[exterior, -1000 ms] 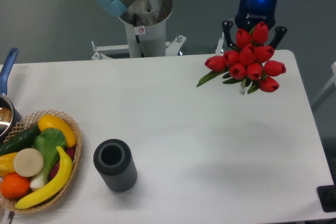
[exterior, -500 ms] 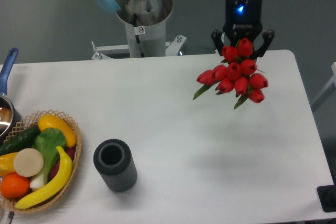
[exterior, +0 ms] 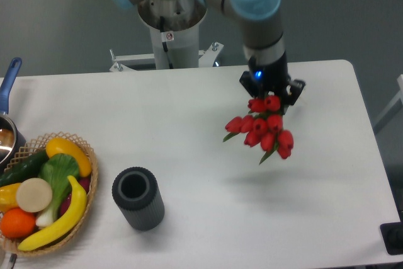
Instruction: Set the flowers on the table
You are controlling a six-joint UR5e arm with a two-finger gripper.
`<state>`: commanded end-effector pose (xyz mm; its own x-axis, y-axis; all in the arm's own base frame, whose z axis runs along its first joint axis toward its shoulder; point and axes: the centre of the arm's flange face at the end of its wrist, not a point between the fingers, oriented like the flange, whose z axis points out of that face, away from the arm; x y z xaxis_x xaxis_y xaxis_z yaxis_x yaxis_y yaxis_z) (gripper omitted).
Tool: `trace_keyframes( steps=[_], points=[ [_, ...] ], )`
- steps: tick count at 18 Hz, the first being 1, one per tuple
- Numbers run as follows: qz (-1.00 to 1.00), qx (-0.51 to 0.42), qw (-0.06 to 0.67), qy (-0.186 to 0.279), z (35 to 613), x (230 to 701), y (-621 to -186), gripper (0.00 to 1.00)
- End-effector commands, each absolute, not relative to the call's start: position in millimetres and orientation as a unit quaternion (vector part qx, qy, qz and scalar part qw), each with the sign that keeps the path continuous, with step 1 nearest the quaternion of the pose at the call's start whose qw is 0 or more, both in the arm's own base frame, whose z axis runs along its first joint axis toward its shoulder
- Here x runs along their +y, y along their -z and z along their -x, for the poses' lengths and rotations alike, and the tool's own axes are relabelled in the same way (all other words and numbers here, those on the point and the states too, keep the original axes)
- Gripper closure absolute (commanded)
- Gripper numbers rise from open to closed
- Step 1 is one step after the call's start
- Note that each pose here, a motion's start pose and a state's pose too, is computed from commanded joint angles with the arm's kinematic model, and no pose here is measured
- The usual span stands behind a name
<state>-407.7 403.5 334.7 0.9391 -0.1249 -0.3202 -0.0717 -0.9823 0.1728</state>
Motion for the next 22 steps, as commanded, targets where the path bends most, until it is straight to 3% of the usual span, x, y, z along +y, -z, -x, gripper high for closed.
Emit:
trace_keyframes(
  steps=[4, 8, 9, 11, 18, 22],
  points=[
    [-0.983, -0.064, 0.102, 0.141, 409.2, 424.4, -288.7, 0.58],
    [-0.985, -0.068, 0.085, 0.134, 409.6, 431.3, -289.9, 0.56],
    [-0.988, -0.065, 0.068, 0.126, 410.9, 431.3, -291.6, 0.48],
    [-0.993, -0.05, 0.019, 0.11, 422.2, 426.4, -296.6, 0.0],
    [-0.988, -0.039, -0.052, 0.137, 446.7, 427.7, -355.7, 0.0],
    [-0.987, -0.032, -0.099, 0.121, 456.2, 413.7, -369.0, 0.0]
  ],
)
